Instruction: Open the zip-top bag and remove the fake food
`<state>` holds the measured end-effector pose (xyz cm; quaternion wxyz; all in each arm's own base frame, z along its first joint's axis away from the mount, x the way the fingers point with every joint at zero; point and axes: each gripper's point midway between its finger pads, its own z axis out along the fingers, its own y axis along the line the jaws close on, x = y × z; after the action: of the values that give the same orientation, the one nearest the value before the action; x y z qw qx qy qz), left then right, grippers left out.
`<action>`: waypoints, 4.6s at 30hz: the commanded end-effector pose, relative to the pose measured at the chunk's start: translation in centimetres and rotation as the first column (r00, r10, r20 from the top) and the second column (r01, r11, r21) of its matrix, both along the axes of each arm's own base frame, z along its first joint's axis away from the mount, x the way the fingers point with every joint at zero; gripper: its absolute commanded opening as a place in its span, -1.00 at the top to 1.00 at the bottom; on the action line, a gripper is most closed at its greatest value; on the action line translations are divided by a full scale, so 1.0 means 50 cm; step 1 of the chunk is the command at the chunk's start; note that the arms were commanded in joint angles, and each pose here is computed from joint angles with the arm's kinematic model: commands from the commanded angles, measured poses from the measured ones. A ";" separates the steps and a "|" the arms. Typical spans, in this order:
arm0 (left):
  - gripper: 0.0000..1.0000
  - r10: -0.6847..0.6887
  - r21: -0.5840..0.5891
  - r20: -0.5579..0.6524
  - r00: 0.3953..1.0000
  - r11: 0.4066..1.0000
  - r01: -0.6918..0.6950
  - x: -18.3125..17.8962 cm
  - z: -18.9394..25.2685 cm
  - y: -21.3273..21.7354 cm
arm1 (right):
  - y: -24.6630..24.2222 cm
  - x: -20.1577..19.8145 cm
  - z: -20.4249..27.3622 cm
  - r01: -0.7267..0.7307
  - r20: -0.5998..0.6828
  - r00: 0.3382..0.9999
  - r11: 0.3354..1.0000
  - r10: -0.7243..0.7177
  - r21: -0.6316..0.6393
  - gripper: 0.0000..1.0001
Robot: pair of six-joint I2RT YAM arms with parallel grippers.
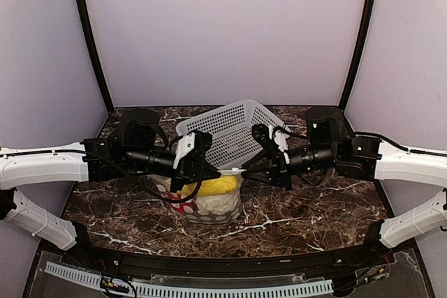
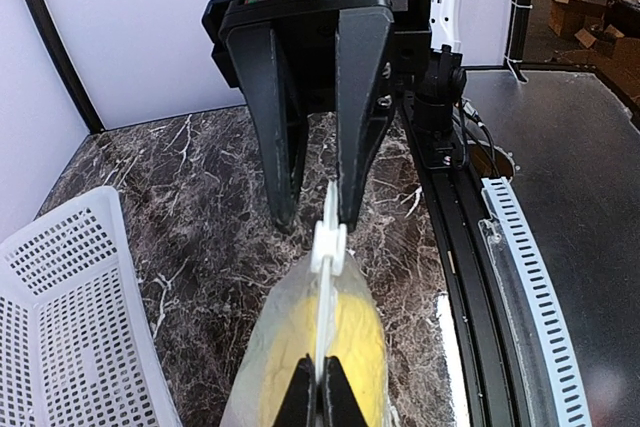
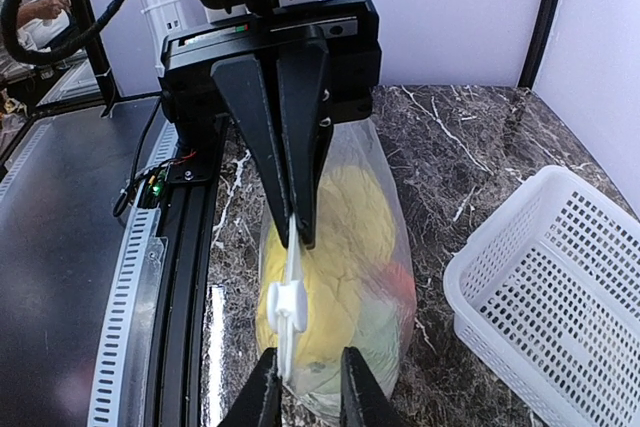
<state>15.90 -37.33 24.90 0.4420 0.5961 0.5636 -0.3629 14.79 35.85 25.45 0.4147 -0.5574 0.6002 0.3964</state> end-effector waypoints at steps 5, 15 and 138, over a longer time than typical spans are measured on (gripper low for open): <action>0.98 -0.011 -0.050 0.026 1.000 0.999 0.012 -0.003 0.031 -0.004 | 0.012 0.009 0.017 -0.010 0.013 1.000 1.000 0.010 0.010 0.92; -0.19 0.023 -0.057 0.058 0.998 0.998 -0.019 0.011 0.039 -0.005 | 0.011 0.003 0.012 -0.027 0.017 0.999 1.000 0.027 -0.004 1.00; 0.11 0.194 0.171 0.015 0.981 0.966 -0.194 0.122 0.008 0.034 | -0.129 -0.002 0.042 0.128 -0.029 0.991 0.992 -0.128 -0.006 1.00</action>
<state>21.80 -35.31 23.97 0.4087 0.5705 0.6569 -0.2756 15.24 29.19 26.00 0.4101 -0.5055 0.6639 0.3680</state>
